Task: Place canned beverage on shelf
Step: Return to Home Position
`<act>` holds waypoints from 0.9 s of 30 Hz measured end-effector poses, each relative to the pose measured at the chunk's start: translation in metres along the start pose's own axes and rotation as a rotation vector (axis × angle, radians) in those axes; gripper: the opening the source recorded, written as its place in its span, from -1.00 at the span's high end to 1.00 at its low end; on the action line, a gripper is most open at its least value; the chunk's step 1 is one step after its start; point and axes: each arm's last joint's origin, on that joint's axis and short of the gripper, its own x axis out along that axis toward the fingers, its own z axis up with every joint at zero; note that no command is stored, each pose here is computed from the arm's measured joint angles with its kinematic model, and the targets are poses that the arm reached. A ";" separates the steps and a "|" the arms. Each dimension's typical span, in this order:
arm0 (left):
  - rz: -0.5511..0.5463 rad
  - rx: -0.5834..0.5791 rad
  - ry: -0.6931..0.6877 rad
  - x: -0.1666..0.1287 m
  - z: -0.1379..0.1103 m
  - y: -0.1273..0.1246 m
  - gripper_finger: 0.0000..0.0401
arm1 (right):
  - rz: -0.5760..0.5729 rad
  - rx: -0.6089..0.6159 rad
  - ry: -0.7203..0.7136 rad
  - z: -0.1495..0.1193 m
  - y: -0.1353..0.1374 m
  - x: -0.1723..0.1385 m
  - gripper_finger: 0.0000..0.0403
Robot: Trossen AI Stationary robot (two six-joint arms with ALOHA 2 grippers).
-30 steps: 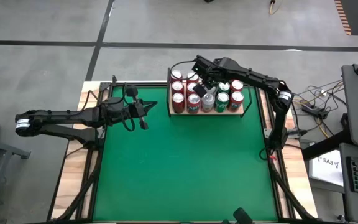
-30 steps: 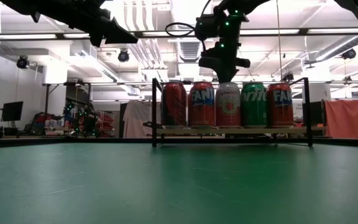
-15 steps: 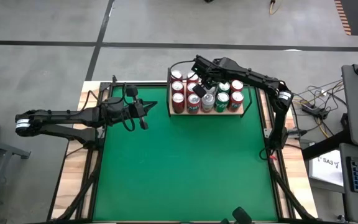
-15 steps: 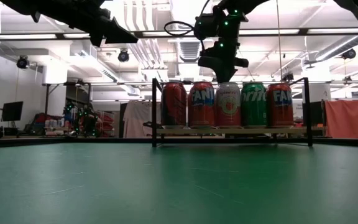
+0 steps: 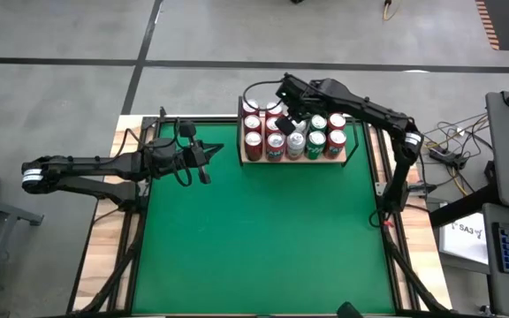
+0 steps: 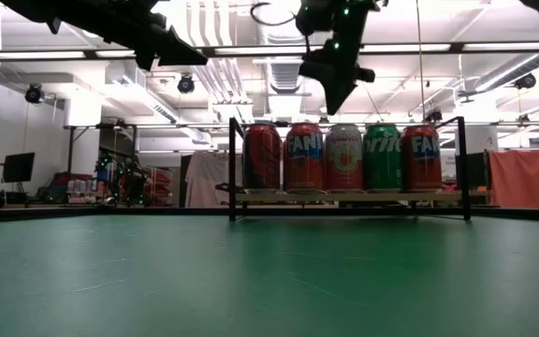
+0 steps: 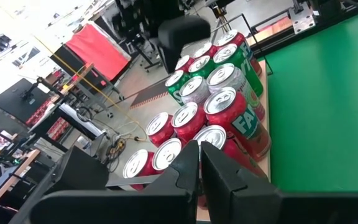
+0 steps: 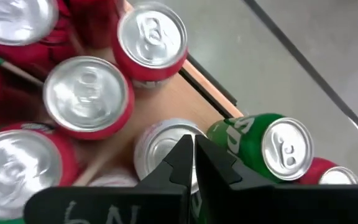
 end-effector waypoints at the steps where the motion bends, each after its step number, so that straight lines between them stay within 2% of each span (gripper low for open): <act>1: -0.001 0.000 0.000 0.000 0.000 0.000 1.00 | 0.007 -0.010 -0.016 -0.001 0.002 -0.005 0.95; 5: -0.001 -0.023 0.002 0.000 0.000 0.000 1.00 | 0.052 -0.084 -0.094 -0.010 0.016 -0.028 0.95; 9: -0.040 -0.167 0.013 -0.004 -0.001 -0.003 1.00 | 0.146 -0.202 -0.277 -0.027 0.046 -0.043 0.95; 12: -0.167 -0.287 0.016 -0.011 -0.001 -0.009 1.00 | 0.220 -0.284 -0.420 -0.046 0.068 -0.052 0.95; 16: -0.334 -0.368 -0.015 -0.025 0.002 -0.016 1.00 | 0.290 -0.381 -0.521 -0.073 0.088 -0.057 0.96; 21: -0.384 -0.360 0.049 -0.046 -0.005 -0.014 1.00 | 0.458 -0.461 -0.612 -0.099 0.095 -0.060 0.96; 27: -0.375 -0.419 -0.011 -0.076 -0.013 -0.004 1.00 | 0.500 -0.438 -0.722 -0.129 0.088 -0.051 0.95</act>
